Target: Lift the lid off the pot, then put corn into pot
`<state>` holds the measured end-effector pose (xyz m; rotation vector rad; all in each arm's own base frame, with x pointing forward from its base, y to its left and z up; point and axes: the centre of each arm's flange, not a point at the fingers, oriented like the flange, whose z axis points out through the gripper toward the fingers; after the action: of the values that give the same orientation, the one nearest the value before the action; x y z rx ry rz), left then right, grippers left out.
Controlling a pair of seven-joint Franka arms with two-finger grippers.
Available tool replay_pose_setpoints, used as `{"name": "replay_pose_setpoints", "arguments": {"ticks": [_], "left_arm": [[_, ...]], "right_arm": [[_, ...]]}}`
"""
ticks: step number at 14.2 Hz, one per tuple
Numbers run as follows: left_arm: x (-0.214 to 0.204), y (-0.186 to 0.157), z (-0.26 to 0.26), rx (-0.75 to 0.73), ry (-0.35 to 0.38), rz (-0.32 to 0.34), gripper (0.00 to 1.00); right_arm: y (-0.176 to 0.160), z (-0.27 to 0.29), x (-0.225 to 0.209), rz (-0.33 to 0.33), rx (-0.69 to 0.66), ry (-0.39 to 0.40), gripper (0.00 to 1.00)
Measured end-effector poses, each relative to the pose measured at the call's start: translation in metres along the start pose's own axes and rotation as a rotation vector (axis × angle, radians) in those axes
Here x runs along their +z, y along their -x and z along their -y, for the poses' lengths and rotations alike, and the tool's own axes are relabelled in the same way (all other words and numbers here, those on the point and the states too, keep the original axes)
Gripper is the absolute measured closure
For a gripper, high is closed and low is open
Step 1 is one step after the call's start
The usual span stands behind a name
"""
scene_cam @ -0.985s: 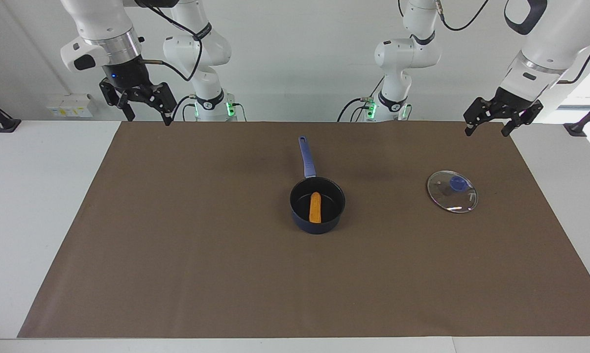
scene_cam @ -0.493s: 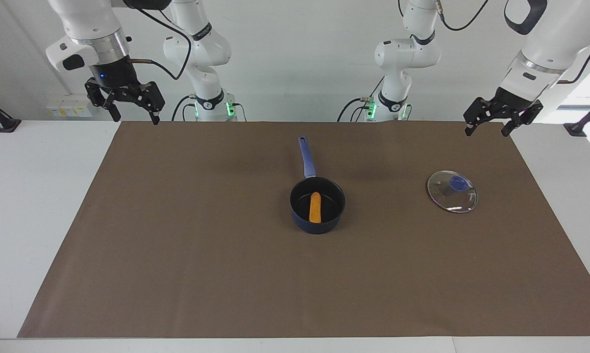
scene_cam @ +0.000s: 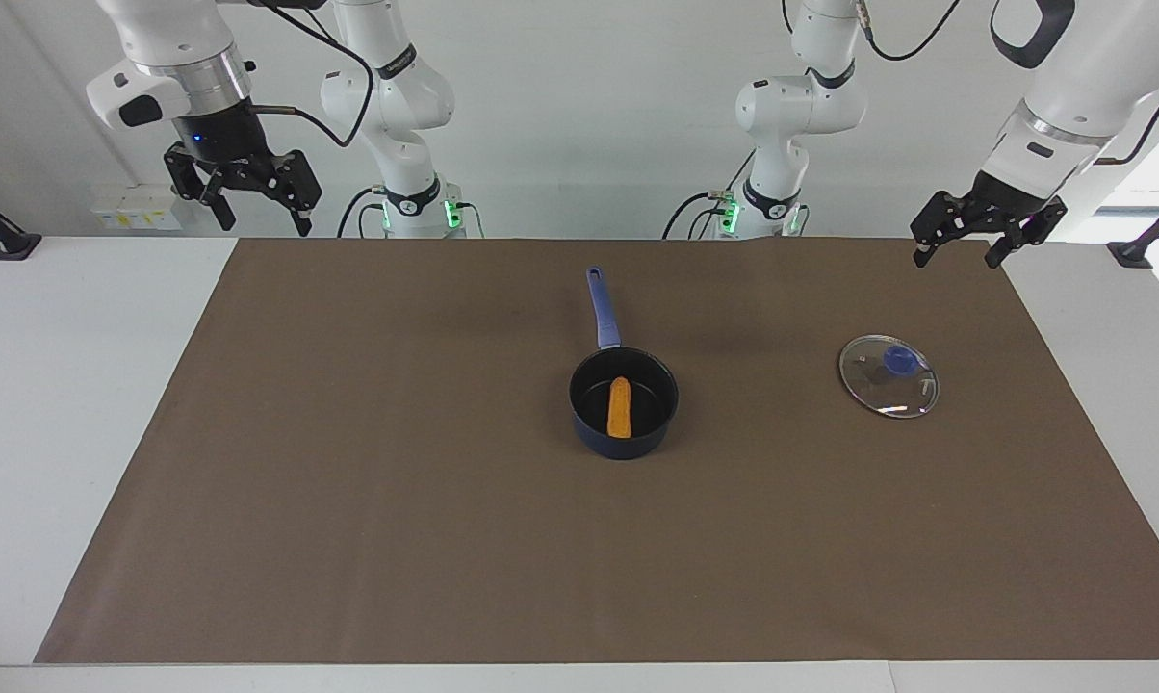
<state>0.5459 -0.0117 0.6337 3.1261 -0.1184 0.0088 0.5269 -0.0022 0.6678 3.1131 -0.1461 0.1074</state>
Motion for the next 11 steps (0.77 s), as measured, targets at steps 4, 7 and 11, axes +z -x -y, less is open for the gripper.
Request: {"name": "replay_pose_setpoints", "arguments": {"ticks": [4, 7, 11], "left_arm": [[0.0, 0.0, 0.0, 0.0, 0.0, 0.0, 0.0], [0.0, 0.0, 0.0, 0.0, 0.0, 0.0, 0.0], [0.0, 0.0, 0.0, 0.0, 0.0, 0.0, 0.0]], "right_arm": [[0.0002, 0.0015, -0.0001, 0.0, -0.003, 0.0, 0.0], [0.0, 0.0002, 0.0, 0.0, 0.0, 0.0, 0.0], [0.0, 0.0001, 0.0, 0.0, 0.0, 0.0, 0.0]]}}
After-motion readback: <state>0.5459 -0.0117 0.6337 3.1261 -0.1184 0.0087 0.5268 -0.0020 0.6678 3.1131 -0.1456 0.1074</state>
